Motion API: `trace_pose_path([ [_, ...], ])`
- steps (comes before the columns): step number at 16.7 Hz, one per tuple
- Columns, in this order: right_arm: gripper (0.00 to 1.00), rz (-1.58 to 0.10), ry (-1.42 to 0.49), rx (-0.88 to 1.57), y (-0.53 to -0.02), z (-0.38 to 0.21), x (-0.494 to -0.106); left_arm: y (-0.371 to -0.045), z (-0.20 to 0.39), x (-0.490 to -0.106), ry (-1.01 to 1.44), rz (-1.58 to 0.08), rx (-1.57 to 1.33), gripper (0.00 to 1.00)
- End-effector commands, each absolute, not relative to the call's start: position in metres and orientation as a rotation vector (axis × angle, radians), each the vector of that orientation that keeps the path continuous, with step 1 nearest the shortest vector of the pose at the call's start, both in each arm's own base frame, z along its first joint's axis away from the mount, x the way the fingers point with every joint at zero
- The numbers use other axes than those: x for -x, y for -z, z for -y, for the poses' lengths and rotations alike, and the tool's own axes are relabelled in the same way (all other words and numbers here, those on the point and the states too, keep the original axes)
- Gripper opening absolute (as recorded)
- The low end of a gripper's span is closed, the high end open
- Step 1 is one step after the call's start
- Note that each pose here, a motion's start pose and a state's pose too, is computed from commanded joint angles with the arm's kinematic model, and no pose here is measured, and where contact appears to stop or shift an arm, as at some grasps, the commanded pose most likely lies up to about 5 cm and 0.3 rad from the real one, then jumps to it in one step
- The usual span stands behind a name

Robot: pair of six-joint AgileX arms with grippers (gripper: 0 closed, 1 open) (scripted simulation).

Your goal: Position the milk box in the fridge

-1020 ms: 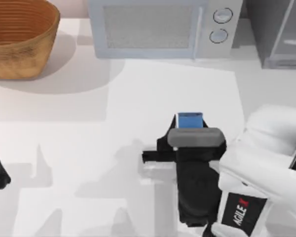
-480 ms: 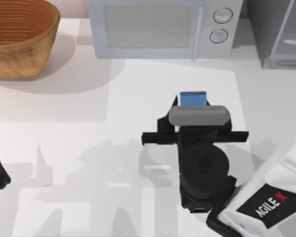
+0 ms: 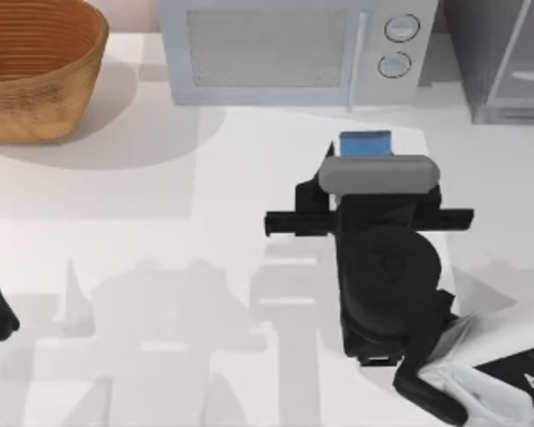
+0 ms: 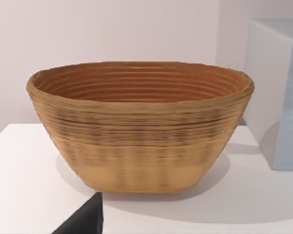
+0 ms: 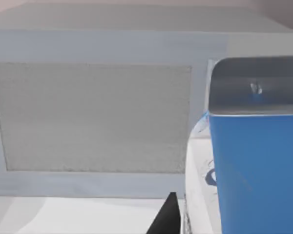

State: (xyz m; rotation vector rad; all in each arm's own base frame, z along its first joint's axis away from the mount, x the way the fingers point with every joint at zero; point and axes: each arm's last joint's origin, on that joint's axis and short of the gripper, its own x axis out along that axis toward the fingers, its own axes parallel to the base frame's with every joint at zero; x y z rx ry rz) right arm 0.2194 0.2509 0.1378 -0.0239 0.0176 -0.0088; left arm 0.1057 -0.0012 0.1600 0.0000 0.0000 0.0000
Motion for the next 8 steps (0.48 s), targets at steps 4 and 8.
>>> trace_pose_path([
  [4,0.00,-0.019,0.004,0.025,-0.1430,-0.2504,-0.2172,-0.1600,0.0012,-0.1057,0.000,0.000,0.000,1.00],
  [8,0.00,-0.015,0.010,0.019,-0.1453,-0.2484,-0.2200,-0.1600,0.0012,-0.1057,0.000,0.000,0.000,1.00],
])
